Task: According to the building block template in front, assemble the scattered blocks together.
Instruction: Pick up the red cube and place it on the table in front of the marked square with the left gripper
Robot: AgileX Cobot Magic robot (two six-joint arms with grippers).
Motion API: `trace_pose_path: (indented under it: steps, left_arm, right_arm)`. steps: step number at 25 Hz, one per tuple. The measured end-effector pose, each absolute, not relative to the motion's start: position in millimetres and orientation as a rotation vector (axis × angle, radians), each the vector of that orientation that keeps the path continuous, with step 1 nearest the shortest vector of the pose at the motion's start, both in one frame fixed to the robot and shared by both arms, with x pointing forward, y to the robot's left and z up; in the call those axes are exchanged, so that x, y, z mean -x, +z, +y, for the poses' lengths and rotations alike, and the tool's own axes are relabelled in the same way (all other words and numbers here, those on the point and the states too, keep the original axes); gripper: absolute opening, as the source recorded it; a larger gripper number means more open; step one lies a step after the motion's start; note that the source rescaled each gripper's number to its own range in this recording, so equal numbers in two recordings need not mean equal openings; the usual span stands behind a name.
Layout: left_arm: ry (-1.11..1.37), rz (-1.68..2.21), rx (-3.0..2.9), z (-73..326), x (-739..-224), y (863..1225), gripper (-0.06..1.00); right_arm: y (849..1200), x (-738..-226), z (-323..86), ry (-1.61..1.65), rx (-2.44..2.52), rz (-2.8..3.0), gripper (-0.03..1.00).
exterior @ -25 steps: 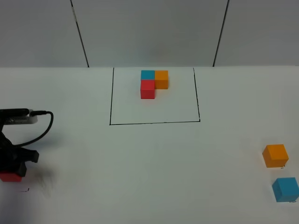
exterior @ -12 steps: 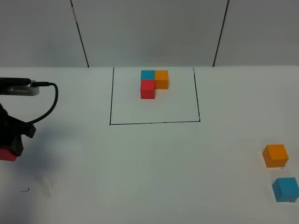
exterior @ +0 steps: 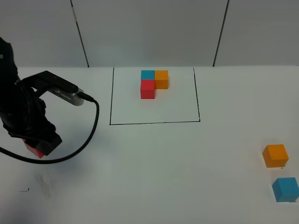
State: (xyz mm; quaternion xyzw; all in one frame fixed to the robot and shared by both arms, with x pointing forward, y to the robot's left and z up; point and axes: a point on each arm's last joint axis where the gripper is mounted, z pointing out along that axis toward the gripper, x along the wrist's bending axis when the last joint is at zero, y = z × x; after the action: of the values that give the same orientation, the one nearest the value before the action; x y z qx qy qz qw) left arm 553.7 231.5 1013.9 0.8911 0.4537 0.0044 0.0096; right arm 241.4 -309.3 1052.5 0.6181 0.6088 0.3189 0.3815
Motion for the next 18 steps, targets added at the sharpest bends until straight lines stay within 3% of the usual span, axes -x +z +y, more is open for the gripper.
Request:
trace_pose_path:
  steps: [6, 18]
  left_arm:
    - [-0.06, 1.009, -2.993, 202.7, -551.6, 1013.5, 0.0]
    - [0.141, 0.322, -3.075, 142.8, -544.8, 1017.0, 0.0]
  right_arm:
    - [1052.5, -241.4, -309.3, 0.814, -1.577, 1.553, 0.0]
    - [1052.5, -241.4, -309.3, 0.814, -1.577, 1.553, 0.0]
